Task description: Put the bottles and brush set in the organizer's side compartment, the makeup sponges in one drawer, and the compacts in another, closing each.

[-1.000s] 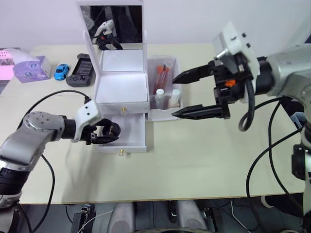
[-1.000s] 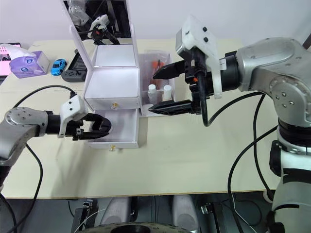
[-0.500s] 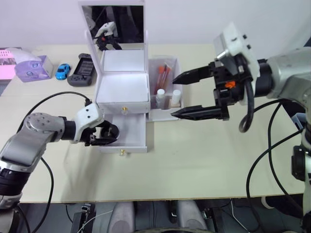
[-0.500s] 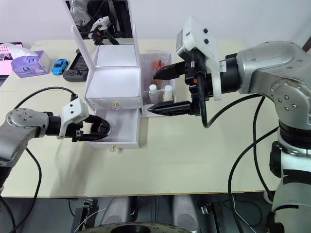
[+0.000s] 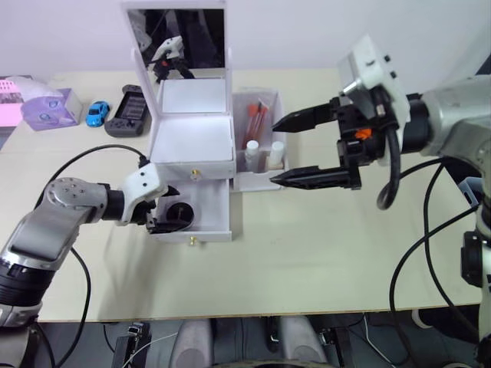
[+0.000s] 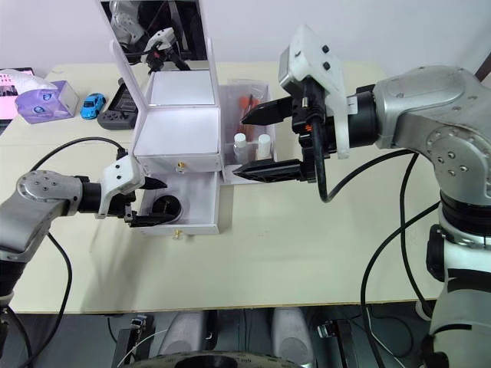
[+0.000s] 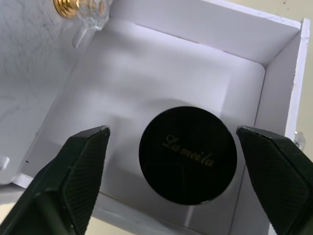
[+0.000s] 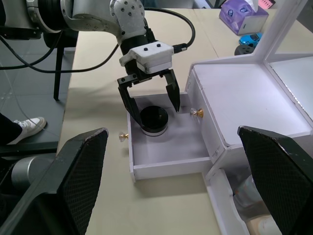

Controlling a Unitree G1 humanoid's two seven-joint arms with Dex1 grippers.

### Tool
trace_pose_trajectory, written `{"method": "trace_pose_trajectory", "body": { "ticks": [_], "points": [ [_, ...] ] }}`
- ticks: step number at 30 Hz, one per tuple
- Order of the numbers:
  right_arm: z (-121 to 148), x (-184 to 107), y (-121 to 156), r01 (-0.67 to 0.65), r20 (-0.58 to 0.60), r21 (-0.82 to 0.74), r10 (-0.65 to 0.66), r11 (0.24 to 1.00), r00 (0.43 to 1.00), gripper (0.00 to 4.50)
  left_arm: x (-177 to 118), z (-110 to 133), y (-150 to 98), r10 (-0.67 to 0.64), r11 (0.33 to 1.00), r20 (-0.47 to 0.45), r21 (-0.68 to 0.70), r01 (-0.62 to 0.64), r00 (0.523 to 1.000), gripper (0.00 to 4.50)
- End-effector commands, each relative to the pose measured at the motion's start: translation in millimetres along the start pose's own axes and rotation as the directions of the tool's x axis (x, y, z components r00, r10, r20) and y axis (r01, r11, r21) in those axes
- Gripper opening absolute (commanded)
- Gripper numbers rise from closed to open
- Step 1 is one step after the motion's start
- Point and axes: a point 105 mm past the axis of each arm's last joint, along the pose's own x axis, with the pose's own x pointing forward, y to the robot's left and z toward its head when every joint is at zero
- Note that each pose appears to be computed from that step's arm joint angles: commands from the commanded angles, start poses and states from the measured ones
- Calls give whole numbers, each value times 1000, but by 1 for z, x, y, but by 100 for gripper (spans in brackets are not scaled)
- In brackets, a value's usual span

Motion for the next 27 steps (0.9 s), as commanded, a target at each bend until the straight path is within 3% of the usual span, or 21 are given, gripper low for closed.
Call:
{"method": "trace_pose_trajectory", "body": {
  "ticks": [1,8,12,15,18,23,27],
  "points": [
    [7,-6,0,24,9,-46,-23,999,1000,450,-14,13,4,15,999,15,48,-16,1000,445],
    [6,-11,-3,25,40,-41,-23,999,999,450,-49,41,3,11,1000,191,-10,-9,981,445],
    [-26,-26,-17,120,47,-50,-118,992,992,450,-88,46,15,123,988,316,-130,-86,941,445],
    [-54,-47,-48,298,60,18,-298,954,953,450,-122,25,42,340,936,323,-204,-286,883,445],
    [-80,-73,-64,398,35,67,-401,915,915,450,-152,-4,60,489,865,272,-270,-422,829,445],
    [-129,-114,-75,551,-69,70,-547,832,834,450,-196,-62,61,632,758,117,-296,-581,766,445],
    [-167,-137,-81,658,-102,124,-650,743,753,450,-231,-112,53,756,605,31,-415,-680,654,445]
  ]
}}
